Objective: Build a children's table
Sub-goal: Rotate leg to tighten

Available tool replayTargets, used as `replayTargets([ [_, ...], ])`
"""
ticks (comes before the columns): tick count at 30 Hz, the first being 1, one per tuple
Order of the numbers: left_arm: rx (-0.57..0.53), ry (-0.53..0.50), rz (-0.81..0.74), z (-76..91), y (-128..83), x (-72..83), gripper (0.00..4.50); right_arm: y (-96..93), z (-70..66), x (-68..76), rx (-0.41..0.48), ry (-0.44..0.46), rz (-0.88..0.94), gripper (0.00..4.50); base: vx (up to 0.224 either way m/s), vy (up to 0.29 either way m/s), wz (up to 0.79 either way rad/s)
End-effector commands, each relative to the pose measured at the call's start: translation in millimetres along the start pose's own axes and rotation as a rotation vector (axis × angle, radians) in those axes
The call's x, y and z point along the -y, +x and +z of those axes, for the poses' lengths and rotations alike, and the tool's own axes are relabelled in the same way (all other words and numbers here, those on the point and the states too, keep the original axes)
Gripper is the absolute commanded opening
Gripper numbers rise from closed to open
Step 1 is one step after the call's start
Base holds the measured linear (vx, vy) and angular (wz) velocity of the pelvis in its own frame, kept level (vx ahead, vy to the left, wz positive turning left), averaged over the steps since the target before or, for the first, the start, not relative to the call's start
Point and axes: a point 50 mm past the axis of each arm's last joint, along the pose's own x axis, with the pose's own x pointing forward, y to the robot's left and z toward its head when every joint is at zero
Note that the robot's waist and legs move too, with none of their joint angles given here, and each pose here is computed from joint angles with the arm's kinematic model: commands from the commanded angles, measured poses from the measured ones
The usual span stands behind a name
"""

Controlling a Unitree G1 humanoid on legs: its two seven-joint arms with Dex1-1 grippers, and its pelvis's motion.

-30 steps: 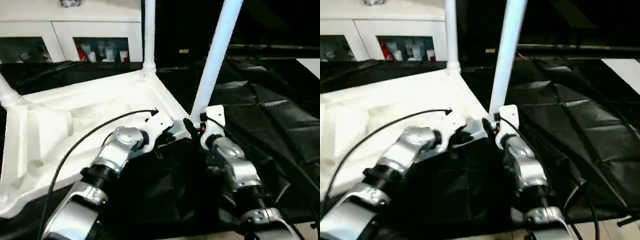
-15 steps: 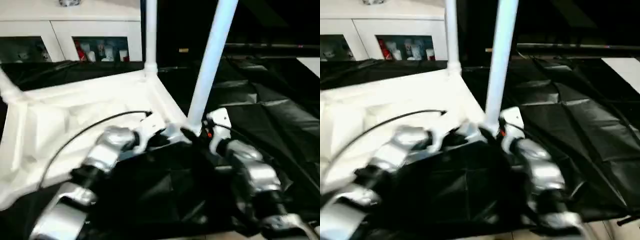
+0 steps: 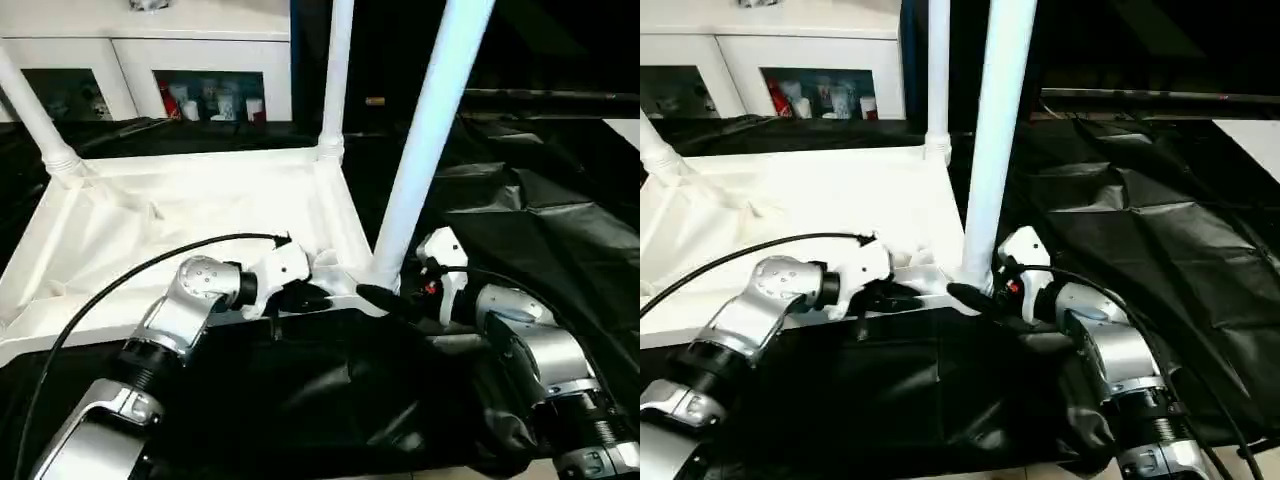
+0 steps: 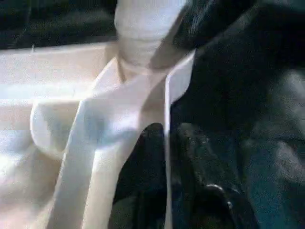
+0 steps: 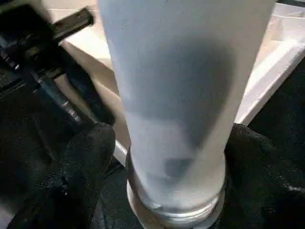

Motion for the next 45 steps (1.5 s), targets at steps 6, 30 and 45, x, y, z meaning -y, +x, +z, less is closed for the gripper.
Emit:
replayTargets([
  [6,-0.039,0.075,-0.077,6.4,-6,-5.0,0.95,-1.7,-0.6,-7.3,-0.006,-0.005,0.055,3.80,0.000,0.000,0.00],
  [30,-0.075,0.072,-0.078,-2.1,-9,-9.3,0.22,-3.1,-2.0,-9.3,-0.023,-0.022,0.065,3.80,0.000,0.000,0.00],
  [45,-0.066,0.041,-0.113,-4.4,-9,-5.5,0.00,-11.4,-7.0,-2.2,-0.061,-0.095,0.056,3.97,0.000,0.000,0.00],
])
